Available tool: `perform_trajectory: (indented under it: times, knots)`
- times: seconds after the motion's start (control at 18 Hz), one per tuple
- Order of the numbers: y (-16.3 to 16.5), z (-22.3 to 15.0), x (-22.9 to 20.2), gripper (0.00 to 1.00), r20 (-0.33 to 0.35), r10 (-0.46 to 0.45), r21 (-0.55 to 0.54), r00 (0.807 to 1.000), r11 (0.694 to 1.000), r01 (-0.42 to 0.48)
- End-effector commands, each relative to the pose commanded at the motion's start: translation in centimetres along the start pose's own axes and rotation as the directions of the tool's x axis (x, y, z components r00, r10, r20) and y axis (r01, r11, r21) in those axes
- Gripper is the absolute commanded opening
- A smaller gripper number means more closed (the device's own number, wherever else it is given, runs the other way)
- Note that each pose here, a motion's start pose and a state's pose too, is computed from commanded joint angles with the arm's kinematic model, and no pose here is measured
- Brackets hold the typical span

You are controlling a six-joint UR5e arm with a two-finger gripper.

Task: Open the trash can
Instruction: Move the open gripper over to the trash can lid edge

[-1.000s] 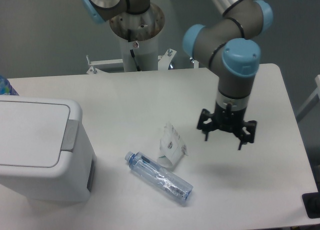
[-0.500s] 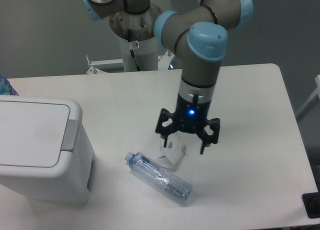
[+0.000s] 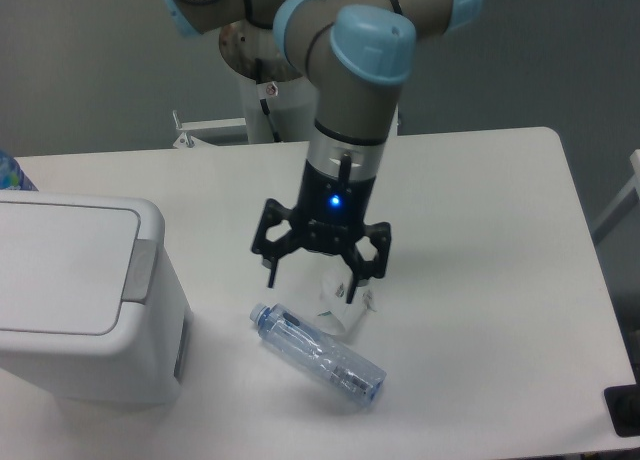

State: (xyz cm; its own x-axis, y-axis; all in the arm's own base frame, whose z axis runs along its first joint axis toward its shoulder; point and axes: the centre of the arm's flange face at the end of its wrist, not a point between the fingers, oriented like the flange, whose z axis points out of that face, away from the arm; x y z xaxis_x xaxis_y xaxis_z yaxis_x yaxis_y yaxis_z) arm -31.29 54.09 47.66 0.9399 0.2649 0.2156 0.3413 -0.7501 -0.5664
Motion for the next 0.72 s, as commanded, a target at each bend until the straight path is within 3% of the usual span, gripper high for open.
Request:
perform_trajectory:
  times: [0.44,0.72]
  knots:
    - [-0.5,1.5,5.9,1.0,-0.045,0.022,-0.002,0.999,1.0,-0.023]
    - [-0.4,1.8,6.6,1.0,-0.05,0.027,-0.007,0.998,1.0,-0.027]
